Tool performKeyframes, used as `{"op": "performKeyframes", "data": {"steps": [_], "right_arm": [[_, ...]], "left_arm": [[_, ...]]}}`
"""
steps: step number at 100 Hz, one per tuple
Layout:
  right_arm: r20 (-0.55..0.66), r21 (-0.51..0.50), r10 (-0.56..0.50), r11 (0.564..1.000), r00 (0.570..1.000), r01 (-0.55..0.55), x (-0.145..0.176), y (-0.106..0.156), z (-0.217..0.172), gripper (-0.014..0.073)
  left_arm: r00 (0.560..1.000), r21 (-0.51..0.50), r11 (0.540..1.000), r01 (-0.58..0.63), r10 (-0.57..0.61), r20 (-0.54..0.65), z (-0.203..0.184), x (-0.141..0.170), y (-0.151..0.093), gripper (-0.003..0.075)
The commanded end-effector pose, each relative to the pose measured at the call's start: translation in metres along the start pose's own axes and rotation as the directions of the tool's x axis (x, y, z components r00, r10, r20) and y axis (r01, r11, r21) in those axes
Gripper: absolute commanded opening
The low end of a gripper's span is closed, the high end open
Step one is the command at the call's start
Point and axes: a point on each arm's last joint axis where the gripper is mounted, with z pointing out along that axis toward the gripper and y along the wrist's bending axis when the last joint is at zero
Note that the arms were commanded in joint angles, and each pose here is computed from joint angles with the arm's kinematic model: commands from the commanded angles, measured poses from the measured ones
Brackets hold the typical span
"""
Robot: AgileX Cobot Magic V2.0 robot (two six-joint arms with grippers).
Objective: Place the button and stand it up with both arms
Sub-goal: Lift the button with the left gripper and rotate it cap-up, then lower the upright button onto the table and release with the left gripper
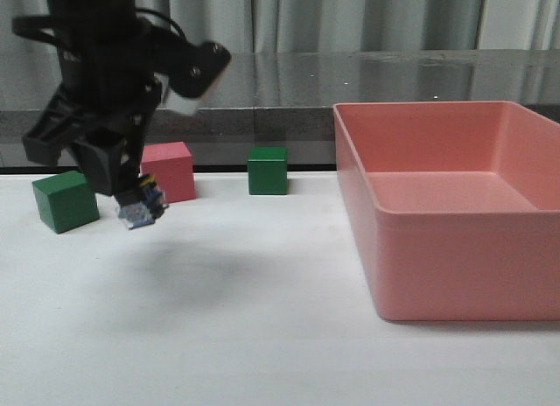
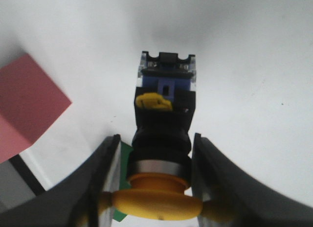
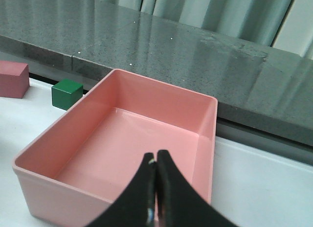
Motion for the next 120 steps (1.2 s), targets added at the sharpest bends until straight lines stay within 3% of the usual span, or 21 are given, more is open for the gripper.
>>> {"op": "performKeyframes", "data": {"steps": [1, 44, 56, 68, 78, 100, 120], "right_arm": [[0.079, 0.037, 0.007, 0.999, 0.997, -0.01, -0.013, -0.004, -0.002, -0.0061], [0.079, 0.037, 0.007, 0.999, 0.997, -0.01, -0.013, -0.004, -0.002, -0.0061], [0.079, 0.037, 0.007, 0.999, 0.997, -0.01, -0.013, -0.004, -0.002, -0.0061], [0.079, 0.037, 0.007, 0.999, 0.997, -0.01, -0.013, -0.004, -0.002, -0.0061], [0.079, 0.037, 0.007, 0.999, 0.997, -0.01, -0.013, -0.004, -0.002, -0.0061], [0.079, 0.037, 0.007, 0.999, 0.997, -0.01, -0.013, -0.004, -0.002, -0.0061], [0.079, 0.037, 0.007, 0.999, 0.997, -0.01, -0.013, -0.004, -0.002, -0.0061]], "left_arm": [[0.996, -0.055, 0.998, -0.023, 0.018, -0.091, -0.013, -0.001, 0.006, -0.0019], [0.997, -0.04, 0.999, 0.007, -0.01, -0.072, -0.005, -0.016, 0.003, -0.0002], [0.998, -0.037, 0.999, 0.014, -0.016, -0.059, -0.005, -0.017, 0.003, 0.0142], [0.998, -0.043, 0.999, 0.013, -0.016, -0.055, -0.005, -0.017, 0.003, 0.0361], [0.999, -0.049, 0.999, 0.013, -0.015, -0.051, -0.005, -0.018, 0.004, 0.0456], [0.999, -0.049, 0.999, 0.018, -0.02, -0.042, -0.006, -0.018, 0.004, 0.0464], [0.996, -0.035, 0.998, 0.048, -0.051, -0.067, -0.029, -0.003, -0.002, 0.0463]]}}
